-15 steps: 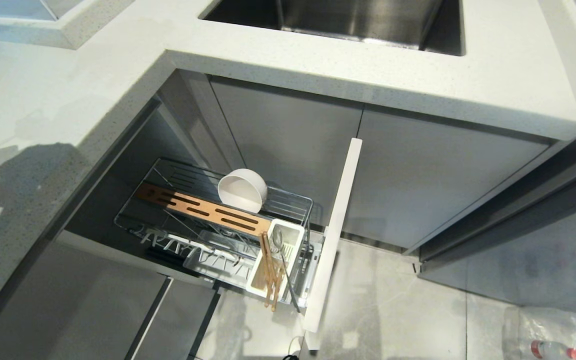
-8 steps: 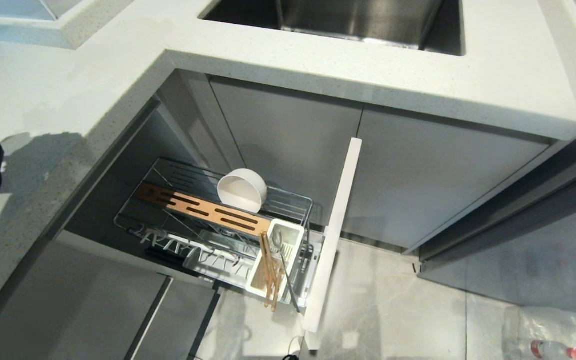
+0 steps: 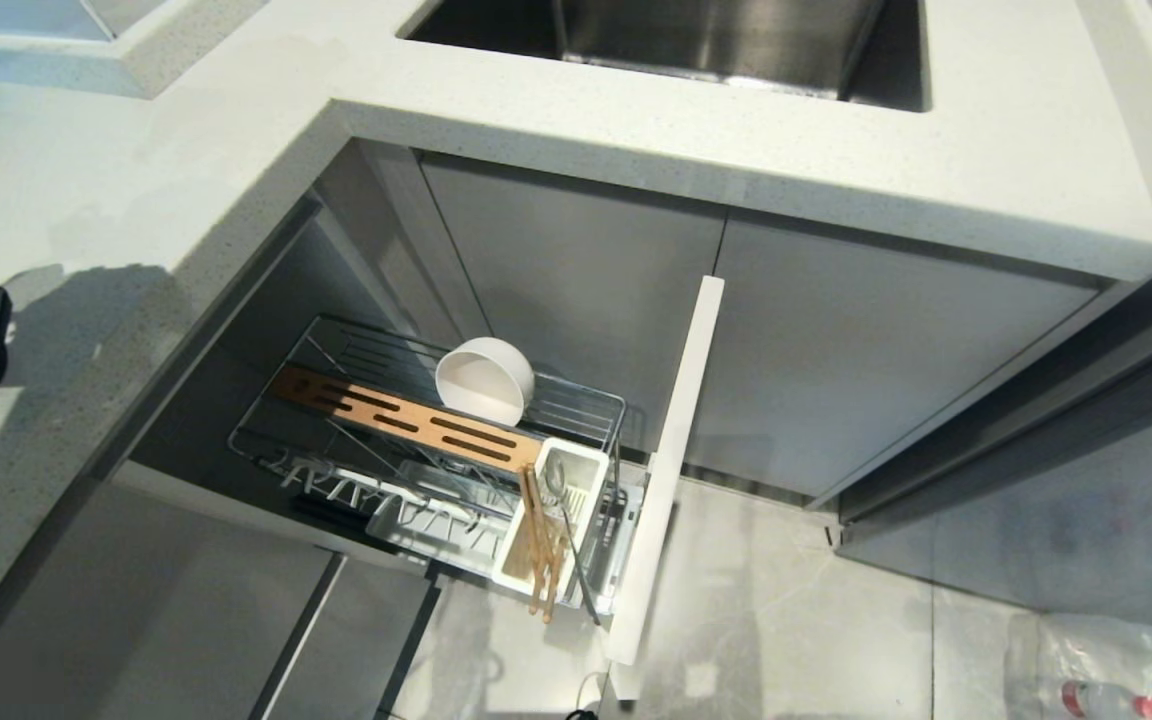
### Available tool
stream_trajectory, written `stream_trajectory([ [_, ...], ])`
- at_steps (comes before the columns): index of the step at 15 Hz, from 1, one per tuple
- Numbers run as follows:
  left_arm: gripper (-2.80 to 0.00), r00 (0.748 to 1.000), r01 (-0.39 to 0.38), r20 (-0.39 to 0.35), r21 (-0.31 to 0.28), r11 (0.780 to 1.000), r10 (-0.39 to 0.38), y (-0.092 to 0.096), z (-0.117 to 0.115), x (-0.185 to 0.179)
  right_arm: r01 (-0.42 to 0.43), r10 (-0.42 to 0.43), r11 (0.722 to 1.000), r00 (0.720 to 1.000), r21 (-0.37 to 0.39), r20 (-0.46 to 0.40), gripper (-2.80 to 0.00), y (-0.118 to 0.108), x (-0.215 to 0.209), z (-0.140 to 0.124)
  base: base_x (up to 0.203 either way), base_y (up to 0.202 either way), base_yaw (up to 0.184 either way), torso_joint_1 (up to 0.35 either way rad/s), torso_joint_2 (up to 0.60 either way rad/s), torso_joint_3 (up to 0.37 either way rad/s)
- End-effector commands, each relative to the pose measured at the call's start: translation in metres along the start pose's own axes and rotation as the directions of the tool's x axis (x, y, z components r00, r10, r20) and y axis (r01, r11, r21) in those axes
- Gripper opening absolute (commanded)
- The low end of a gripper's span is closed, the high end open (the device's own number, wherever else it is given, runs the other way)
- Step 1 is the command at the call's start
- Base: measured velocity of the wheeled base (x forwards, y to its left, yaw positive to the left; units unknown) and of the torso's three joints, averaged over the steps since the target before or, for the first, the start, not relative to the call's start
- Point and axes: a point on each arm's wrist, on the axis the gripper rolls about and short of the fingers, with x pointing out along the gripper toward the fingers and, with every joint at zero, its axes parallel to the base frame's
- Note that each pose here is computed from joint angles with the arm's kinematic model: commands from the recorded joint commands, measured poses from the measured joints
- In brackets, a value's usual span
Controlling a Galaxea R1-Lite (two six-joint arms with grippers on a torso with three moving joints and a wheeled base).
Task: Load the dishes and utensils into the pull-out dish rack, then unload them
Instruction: Take the plate out of the cupboard
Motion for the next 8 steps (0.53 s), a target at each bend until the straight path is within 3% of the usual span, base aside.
stream_trajectory([
  [1,-2.80,1.000,-0.004,0.002,-0.001,1.000,0.004,0.0014,-0.0010,-0.0015,0.001,-0.001,1.000,1.000,0.000,-0.003,-2.80,0.0000,0.0002,-0.0004,0.000,0.000,0.000,0.000,0.00,0.000],
  [2,-2.80,1.000,-0.005,0.001,-0.001,1.000,0.005,0.0014,-0.0012,-0.0014,0.001,-0.001,1.000,1.000,0.000,-0.003,-2.80,0.0000,0.0002,-0.0005,0.000,0.000,0.000,0.000,0.00,0.000],
  [3,0.00,1.000,-0.004,0.001,0.000,1.000,0.004,0.0012,-0.0012,-0.0017,0.001,-0.001,1.000,1.000,0.000,-0.003,-2.80,0.0000,0.0002,-0.0005,0.000,0.000,0.000,0.000,0.00,0.000],
  [8,0.00,1.000,0.008,0.020,-0.007,1.000,-0.008,0.0014,-0.0018,-0.0060,0.000,0.000,1.000,1.000,0.000,-0.002,-2.80,0.0000,0.0002,-0.0003,0.000,0.000,0.000,0.000,0.00,0.000],
])
